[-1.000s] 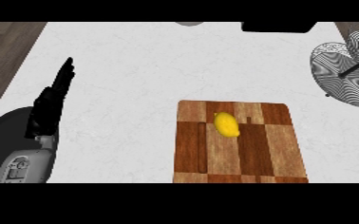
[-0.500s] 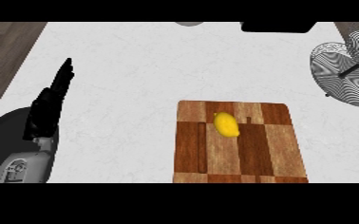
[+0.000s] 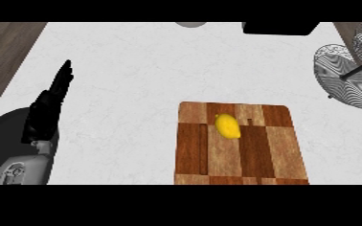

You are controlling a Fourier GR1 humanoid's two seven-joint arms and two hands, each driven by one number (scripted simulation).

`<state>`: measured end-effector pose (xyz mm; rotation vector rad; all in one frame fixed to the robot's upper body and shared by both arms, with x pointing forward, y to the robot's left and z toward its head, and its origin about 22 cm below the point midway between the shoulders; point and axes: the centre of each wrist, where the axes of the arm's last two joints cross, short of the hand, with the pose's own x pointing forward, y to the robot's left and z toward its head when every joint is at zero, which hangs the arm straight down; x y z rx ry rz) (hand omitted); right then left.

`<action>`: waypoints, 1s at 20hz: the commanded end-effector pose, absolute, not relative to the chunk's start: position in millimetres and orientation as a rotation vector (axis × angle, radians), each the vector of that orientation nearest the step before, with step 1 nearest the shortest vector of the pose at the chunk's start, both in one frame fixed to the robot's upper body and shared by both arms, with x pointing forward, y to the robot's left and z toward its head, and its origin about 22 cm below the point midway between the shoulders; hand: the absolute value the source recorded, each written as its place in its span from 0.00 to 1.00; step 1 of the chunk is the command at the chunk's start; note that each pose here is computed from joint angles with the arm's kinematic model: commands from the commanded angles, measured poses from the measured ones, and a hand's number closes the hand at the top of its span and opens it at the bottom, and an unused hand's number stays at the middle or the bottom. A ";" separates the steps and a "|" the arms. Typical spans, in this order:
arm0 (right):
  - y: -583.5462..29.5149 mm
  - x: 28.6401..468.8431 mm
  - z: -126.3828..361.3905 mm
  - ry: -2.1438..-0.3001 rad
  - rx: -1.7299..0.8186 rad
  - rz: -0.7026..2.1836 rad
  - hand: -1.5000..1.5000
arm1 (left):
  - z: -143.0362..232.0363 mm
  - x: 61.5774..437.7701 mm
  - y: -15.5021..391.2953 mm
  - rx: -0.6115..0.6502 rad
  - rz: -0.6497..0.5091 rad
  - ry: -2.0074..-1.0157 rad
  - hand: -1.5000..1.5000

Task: Pick the bell pepper from the cutting board and place it in the tiered basket

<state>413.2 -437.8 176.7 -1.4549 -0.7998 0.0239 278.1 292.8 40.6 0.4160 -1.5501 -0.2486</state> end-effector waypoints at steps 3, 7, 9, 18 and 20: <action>-434.9 408.7 150.3 -0.915 -1.459 -0.156 0.00 | 39.1 280.9 279.3 0.397 -0.238 -1.547 0.50; -449.5 404.0 183.8 -1.004 -1.525 -0.222 0.00 | 34.7 289.4 293.7 0.434 -0.238 -1.555 0.50; -449.6 403.7 202.4 -1.010 -1.535 -0.251 0.00 | 45.7 287.0 300.8 0.443 -0.245 -1.538 0.50; -480.2 368.9 237.9 -0.955 -1.419 -0.471 0.00 | 30.4 271.4 304.3 0.455 -0.195 -1.511 0.50; -482.6 356.9 231.3 -0.931 -1.406 -0.464 0.00 | 30.5 264.8 313.2 0.458 -0.201 -1.496 0.50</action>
